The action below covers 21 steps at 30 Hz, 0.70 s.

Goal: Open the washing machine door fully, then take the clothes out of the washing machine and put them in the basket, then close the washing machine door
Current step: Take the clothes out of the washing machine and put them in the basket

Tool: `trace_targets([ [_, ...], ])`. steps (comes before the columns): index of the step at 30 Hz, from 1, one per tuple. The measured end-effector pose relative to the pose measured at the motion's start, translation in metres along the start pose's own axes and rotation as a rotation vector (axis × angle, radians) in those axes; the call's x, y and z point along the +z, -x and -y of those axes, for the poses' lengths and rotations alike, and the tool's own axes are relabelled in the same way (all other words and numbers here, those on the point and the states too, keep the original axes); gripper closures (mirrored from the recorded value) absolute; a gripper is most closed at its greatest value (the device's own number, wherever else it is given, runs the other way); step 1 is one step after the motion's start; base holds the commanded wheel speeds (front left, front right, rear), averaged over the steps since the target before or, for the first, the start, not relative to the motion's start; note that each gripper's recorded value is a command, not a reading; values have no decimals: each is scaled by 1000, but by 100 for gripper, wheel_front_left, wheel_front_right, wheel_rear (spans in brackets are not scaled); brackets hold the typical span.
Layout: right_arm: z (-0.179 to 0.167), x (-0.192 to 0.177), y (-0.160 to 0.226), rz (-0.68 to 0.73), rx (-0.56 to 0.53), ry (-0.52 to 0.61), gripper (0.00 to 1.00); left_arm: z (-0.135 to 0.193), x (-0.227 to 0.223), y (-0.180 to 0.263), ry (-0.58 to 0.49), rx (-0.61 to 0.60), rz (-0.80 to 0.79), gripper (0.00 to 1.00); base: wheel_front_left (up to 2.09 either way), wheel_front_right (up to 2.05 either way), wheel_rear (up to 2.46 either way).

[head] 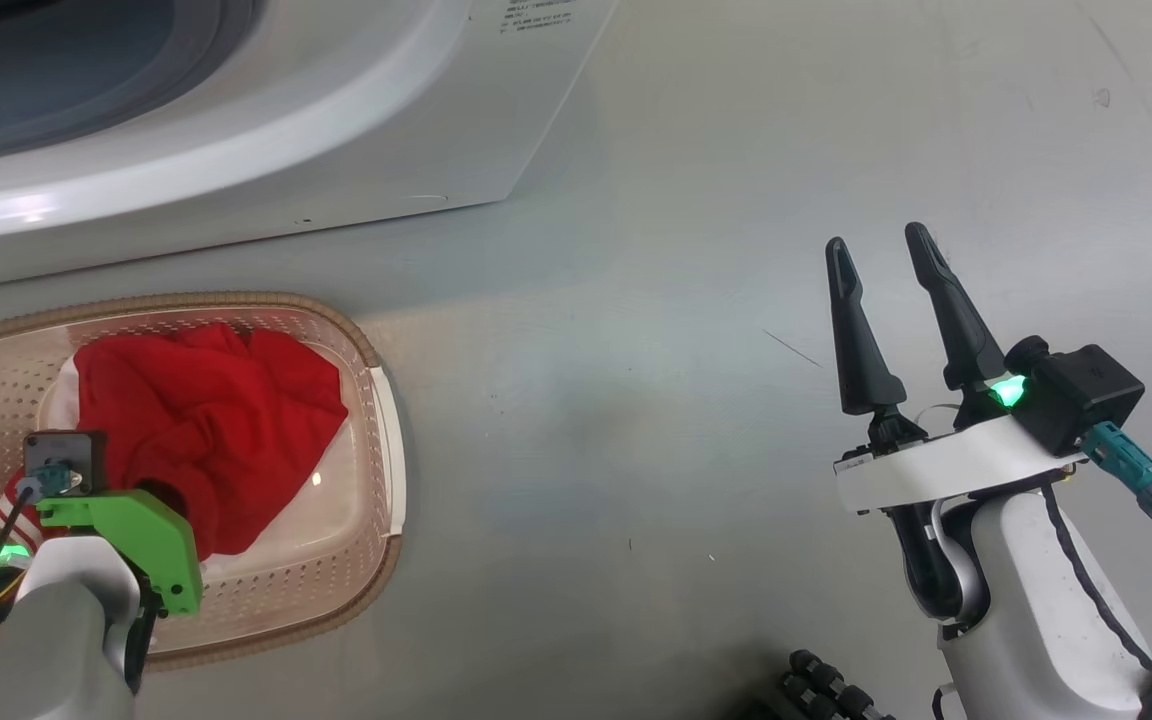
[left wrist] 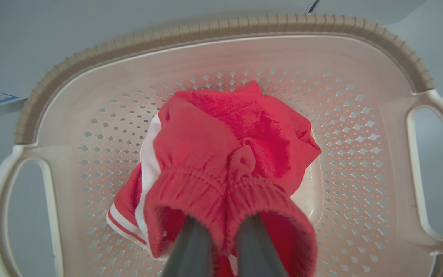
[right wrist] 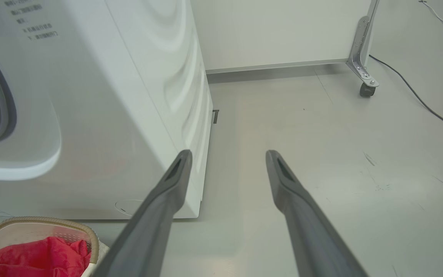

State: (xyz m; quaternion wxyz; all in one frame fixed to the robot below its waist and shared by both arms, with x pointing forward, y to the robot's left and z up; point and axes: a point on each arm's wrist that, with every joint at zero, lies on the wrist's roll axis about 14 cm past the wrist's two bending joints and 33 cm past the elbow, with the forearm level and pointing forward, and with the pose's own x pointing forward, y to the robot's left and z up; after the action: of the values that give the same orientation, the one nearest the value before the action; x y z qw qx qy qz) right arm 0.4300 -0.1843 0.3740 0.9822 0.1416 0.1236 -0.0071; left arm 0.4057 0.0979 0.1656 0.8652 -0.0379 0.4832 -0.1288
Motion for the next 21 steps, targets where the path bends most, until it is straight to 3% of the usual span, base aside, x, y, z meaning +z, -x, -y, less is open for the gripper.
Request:
trace_targets([
  [1, 0, 0, -1, 0, 0, 0, 0, 0, -4, -1, 2, 2, -14, 100, 0, 0, 0],
  [2, 0, -1, -2, -2, 1, 1, 0, -2, -10, -1, 4, 7, -31, 87, 0, 0, 0],
  [3, 0, -2, -2, -4, 1, 1, 0, -4, -16, 0, 10, 23, -51, 64, 0, 0, 0],
  [4, 0, -2, -2, -5, 1, 0, 0, -7, -22, 1, 18, 43, -70, 64, 0, 0, 0],
  [5, 0, -2, -2, -5, 2, 0, 0, -10, -25, 2, 27, 58, -78, 0, 0, 0, 0],
  [21, -13, 14, -3, 35, 37, -6, 0, -9, -24, 21, 40, 65, -77, 0, 0, 0, 0],
])
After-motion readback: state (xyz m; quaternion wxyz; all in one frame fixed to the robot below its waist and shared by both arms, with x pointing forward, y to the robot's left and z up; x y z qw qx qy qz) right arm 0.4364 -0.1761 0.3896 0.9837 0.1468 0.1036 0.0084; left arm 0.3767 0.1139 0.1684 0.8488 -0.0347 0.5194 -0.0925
